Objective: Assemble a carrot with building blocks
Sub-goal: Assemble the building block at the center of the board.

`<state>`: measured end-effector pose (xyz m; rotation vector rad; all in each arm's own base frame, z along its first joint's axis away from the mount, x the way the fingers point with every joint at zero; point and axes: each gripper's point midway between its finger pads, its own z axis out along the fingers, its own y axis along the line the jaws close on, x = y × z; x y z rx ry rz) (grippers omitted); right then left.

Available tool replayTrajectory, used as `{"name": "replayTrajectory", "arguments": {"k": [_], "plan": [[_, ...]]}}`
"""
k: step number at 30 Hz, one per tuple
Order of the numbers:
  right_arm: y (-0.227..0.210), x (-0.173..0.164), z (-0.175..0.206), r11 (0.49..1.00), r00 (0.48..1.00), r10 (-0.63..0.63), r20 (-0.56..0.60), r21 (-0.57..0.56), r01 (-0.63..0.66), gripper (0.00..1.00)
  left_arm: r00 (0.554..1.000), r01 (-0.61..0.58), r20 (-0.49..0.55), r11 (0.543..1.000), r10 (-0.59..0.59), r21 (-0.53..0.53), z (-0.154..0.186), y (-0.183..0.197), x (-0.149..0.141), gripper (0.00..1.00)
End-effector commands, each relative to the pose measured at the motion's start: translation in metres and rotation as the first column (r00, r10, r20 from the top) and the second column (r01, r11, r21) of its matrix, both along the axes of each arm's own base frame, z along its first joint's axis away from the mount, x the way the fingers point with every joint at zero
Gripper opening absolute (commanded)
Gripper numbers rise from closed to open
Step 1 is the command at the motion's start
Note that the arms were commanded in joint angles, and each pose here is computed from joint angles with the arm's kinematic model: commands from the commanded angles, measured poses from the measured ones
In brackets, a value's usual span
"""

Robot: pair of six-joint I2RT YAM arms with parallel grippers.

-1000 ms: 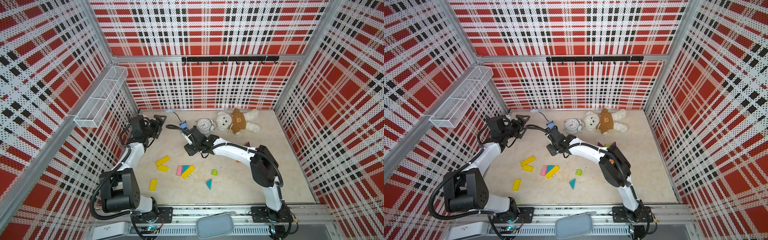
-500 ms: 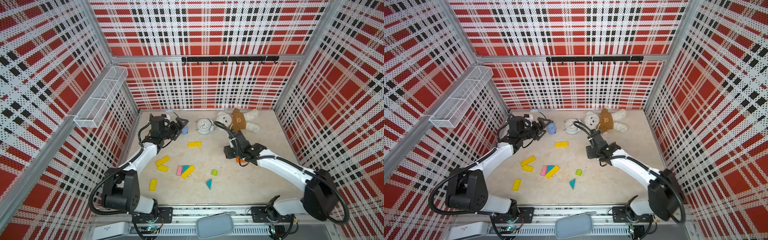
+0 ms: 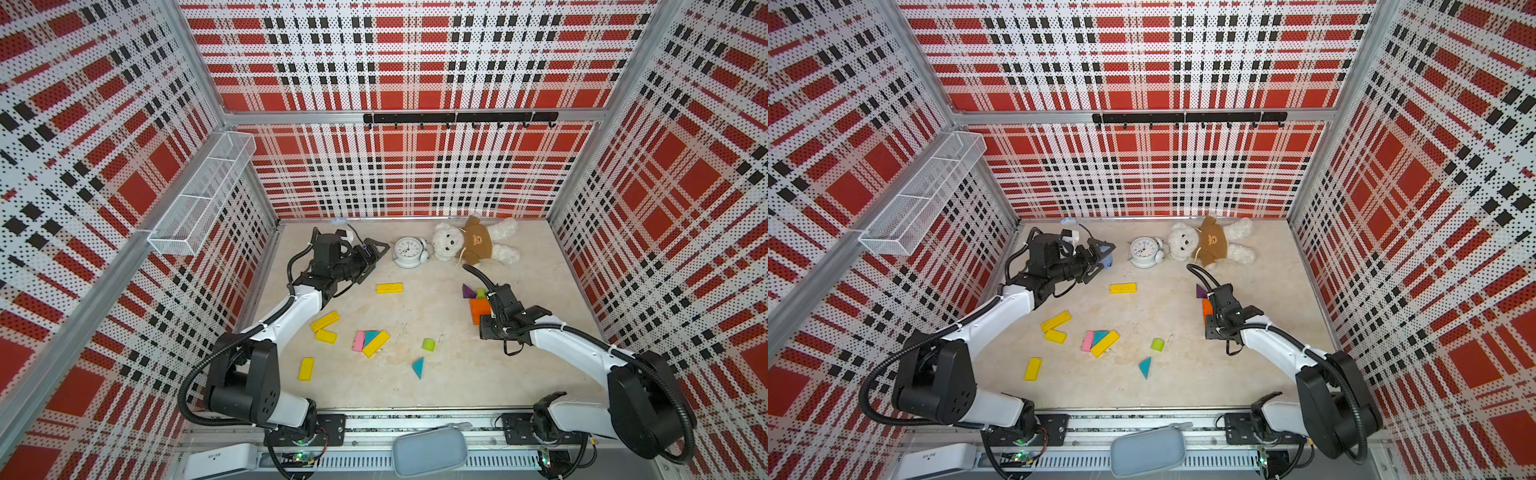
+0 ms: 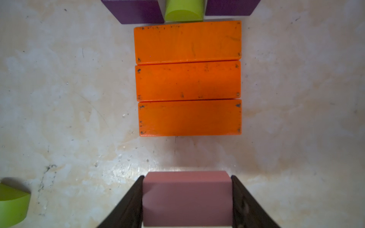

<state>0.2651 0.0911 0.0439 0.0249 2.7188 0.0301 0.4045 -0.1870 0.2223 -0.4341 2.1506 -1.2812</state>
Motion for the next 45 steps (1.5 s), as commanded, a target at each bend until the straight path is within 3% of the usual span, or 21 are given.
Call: {"name": "replayTrajectory", "arguments": {"k": [1, 39, 45], "plan": [[0.002, 0.008, -0.004, 0.999, 1.0, -0.025, 0.004, 0.029, 0.025, 0.57, 1.0, 0.012, 0.02, 1.0, -0.012, 0.005, -0.001, -0.004, 0.001, 1.0], [-0.006, 0.019, -0.022, 0.999, 0.997, -0.039, -0.072, -0.029, 0.037, 0.64, 1.0, 0.022, 0.022, 1.0, -0.023, 0.007, -0.001, -0.007, 0.0, 0.99], [-0.003, 0.019, -0.018, 1.0, 0.998, -0.022, -0.061, -0.011, 0.021, 0.73, 1.0, 0.023, 0.021, 1.0, -0.023, 0.007, -0.001, -0.007, 0.0, 0.99]]}}
